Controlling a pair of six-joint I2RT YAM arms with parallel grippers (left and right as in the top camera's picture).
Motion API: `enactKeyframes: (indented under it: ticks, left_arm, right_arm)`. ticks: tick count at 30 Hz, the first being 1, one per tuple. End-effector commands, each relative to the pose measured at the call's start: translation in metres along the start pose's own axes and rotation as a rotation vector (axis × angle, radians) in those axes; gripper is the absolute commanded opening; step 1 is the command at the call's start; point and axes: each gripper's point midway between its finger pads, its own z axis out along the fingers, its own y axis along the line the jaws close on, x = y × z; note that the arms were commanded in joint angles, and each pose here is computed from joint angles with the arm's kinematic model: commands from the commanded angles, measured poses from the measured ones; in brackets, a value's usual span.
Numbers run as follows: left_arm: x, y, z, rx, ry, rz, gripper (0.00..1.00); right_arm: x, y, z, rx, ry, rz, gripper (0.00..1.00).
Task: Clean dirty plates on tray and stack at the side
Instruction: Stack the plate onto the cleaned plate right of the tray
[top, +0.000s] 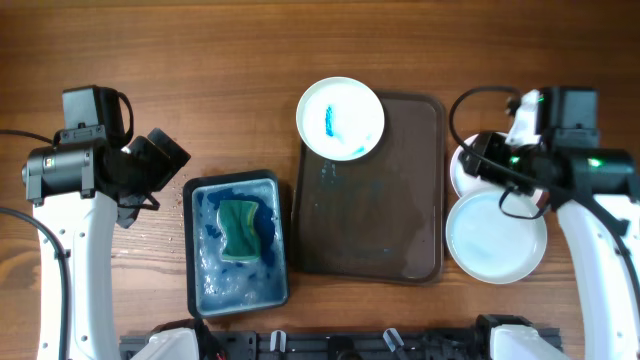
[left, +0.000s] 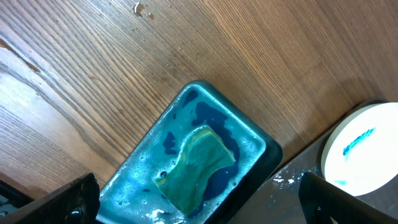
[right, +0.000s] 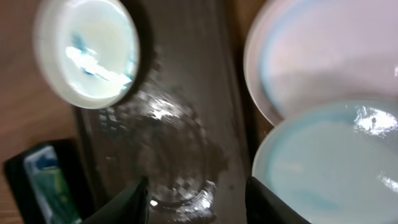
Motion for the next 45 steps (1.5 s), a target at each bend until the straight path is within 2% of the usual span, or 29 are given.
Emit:
enactKeyframes:
  ticks: [1,6,11,19,25,28,31,37,42,45]
  left_arm:
    - [-0.004,-0.001,-0.005,0.011,-0.015,0.009,1.0]
    - [-0.004,-0.001,-0.005,0.011,-0.015,0.009,1.0]
    - [-0.004,-0.001,-0.005,0.011,-0.015,0.009,1.0]
    - [-0.004,-0.001,-0.005,0.011,-0.015,0.009,1.0]
    - [-0.004,-0.001,-0.005,0.011,-0.015,0.009,1.0]
    - [-0.004,-0.001,-0.005,0.011,-0.015,0.009,1.0]
    - [-0.004,-0.001,-0.005,0.011,-0.015,0.009,1.0]
    - [-0.004,-0.001,-0.005,0.011,-0.015,0.009,1.0]
    - [-0.004,-0.001,-0.005,0.011,-0.015,0.009,1.0]
    - [-0.004,-0.001,-0.005,0.011,-0.015,0.009,1.0]
  right_arm:
    - [0.029,-0.025,0.036,0.091,0.148,0.083,0.5]
    - [0.057,-0.059,0.074,0.204,0.239,0.122,0.44]
    - [0.06,-0.076,0.093,0.262,0.219,0.127,0.4]
    - [0.058,-0.051,0.113,0.268,0.147,-0.048,0.38]
    - [0.061,-0.078,0.101,0.533,0.069,-0.008,0.37]
    - [0.062,-0.077,0.104,0.523,0.075,0.002,0.35]
    - [0.066,-0.065,0.114,0.453,0.107,0.011,0.28]
    - [0.074,-0.067,0.126,0.455,0.161,0.016,0.27]
    - [0.07,-0.076,0.126,0.515,0.143,0.004,0.07]
    - [0.063,-0.077,0.121,0.539,0.126,-0.01,0.04]
